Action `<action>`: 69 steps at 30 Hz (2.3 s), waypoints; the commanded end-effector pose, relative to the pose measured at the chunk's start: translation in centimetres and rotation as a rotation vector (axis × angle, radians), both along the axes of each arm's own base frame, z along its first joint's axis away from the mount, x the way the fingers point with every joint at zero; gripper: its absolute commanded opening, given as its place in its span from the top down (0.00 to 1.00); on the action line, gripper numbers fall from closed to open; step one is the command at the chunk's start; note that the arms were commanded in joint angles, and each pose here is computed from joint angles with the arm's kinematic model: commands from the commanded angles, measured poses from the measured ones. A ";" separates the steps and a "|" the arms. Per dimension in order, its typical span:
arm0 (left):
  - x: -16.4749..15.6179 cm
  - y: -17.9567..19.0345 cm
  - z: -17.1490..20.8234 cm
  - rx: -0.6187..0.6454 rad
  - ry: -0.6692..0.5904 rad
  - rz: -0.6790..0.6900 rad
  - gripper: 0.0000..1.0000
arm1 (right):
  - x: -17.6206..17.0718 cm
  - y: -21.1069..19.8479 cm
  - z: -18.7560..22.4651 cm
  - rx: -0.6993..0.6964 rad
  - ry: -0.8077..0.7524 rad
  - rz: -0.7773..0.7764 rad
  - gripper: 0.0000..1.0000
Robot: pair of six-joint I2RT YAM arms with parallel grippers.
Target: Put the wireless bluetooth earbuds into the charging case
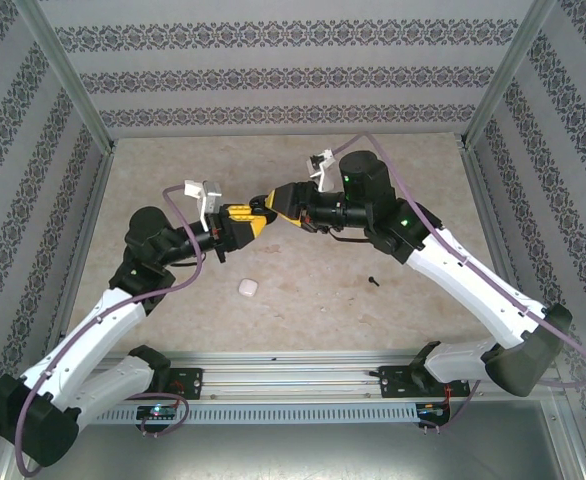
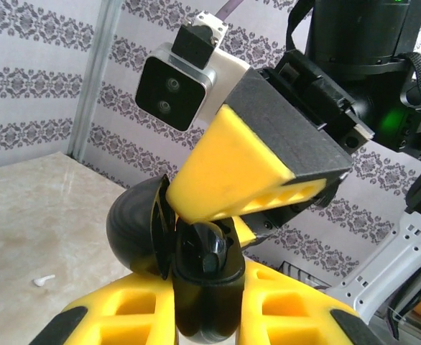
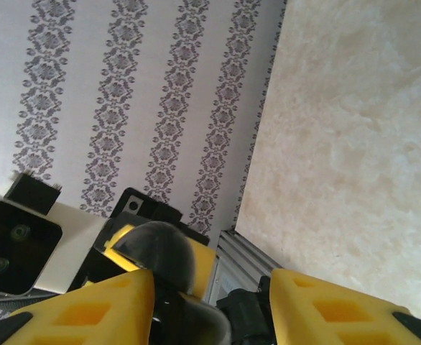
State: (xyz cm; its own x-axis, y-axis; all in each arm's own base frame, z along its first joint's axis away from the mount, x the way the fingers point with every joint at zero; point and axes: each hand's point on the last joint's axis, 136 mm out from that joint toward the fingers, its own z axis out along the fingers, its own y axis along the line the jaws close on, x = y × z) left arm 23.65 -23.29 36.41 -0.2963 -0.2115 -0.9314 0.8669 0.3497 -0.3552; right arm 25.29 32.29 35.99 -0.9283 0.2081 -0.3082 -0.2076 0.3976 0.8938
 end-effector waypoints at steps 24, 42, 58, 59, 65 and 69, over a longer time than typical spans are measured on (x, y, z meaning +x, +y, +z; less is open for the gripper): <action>-0.4 0.3 -3.2 0.078 0.028 0.023 1.00 | 1.6 -17.0 -15.6 -0.732 0.201 -0.181 0.50; 0.8 -0.3 -4.1 0.089 0.050 0.015 1.00 | 0.0 -23.3 -30.7 -1.019 0.622 -0.086 0.42; 1.2 -0.3 -4.4 0.094 0.058 0.025 1.00 | 0.5 -24.1 -35.4 -1.031 0.665 -0.010 0.38; 1.2 -0.4 -4.5 0.094 0.060 0.025 1.00 | 0.6 -24.1 -35.4 -1.030 0.663 -0.010 0.38; 1.2 -0.4 -4.5 0.092 0.061 0.025 1.00 | 0.3 -22.3 -35.0 -0.914 0.674 -0.021 0.41; 1.2 -0.4 -4.5 0.092 0.063 0.024 1.00 | -0.4 -21.1 -34.8 -0.832 0.697 -0.045 0.44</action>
State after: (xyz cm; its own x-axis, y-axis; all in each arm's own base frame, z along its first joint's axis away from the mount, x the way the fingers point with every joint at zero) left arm 25.18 -23.40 31.22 -0.3870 -0.1316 -0.9126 0.8108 0.4227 -0.4048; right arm 26.08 9.01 1.46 -0.9665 0.1964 0.1655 0.2222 0.9625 0.1556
